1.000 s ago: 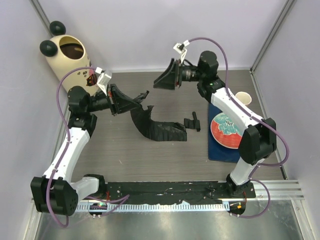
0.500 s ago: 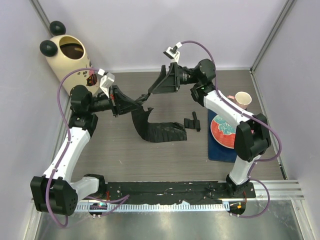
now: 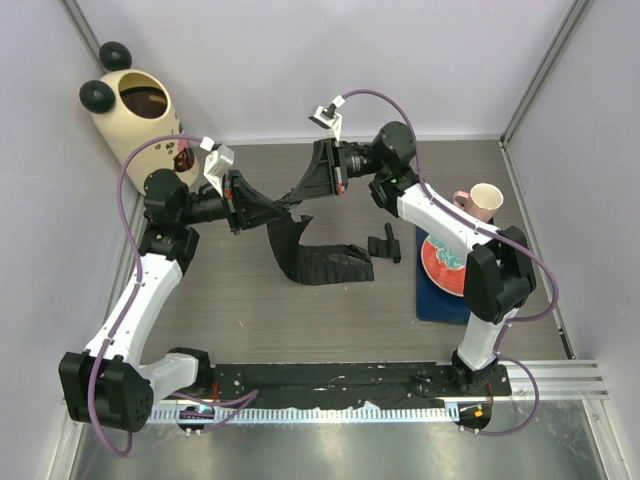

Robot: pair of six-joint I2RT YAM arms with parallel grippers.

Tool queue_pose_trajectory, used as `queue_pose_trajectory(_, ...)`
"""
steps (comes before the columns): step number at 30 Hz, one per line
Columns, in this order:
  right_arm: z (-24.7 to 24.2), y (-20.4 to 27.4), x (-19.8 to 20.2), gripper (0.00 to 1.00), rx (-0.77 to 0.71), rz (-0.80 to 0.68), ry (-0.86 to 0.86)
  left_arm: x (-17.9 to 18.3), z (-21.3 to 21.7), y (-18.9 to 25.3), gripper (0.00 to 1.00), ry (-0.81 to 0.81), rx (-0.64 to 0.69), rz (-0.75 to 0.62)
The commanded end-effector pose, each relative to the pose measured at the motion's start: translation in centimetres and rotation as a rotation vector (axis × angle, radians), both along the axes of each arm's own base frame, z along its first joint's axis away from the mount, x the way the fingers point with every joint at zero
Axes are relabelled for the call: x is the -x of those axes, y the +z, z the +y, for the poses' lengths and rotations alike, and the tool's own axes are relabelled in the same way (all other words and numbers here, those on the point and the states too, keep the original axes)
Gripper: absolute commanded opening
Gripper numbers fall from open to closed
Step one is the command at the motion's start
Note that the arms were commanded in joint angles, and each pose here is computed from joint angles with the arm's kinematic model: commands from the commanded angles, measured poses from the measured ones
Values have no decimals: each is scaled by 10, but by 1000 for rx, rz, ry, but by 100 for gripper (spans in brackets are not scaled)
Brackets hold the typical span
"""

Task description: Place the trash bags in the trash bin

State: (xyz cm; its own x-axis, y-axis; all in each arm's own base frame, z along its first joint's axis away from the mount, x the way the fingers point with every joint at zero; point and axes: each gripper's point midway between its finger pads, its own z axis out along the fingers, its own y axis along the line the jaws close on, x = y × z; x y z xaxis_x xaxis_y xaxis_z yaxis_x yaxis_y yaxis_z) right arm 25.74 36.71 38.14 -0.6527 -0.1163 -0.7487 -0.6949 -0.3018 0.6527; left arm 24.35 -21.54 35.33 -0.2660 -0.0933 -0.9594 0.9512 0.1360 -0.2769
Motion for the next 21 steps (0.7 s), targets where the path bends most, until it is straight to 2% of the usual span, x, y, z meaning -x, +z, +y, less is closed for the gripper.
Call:
queue_pose_trajectory(1,-3,22,10,1,-59,-109,18,-2,1,17,1,37,5,-65)
queue_pose_trajectory(3,-4,27,10,1,-70,-121,6,-7,2,9,1,70,-12,-13)
queue_pose_trajectory(5,-7,31,7,1,-83,-143,-19,-14,6,4,5,115,-65,-60)
queue_pose_trajectory(6,-8,31,3,1,-76,-144,-33,-22,12,-15,9,195,-120,35)
queue_pose_trajectory(7,-11,34,-5,1,-76,-150,-75,-28,18,-21,25,235,-169,-9)
queue_pose_trajectory(8,-10,30,-15,1,-88,-253,-118,-31,25,-16,34,268,-190,-27)
queue_pose_trajectory(9,-11,22,-21,1,-8,-195,-145,-29,30,-21,42,283,-217,-8)
queue_pose_trajectory(10,-9,20,-31,1,31,-217,-220,-29,33,-18,53,294,-229,-29)
queue_pose_trajectory(12,-10,4,-38,1,130,-264,-277,-23,37,2,65,303,-244,-152)
queue_pose_trajectory(16,-8,4,-38,1,130,-257,-295,-13,27,20,64,269,-245,-260)
queue_pose_trajectory(21,-6,4,-29,1,127,-266,-275,-24,15,26,59,292,-284,-369)
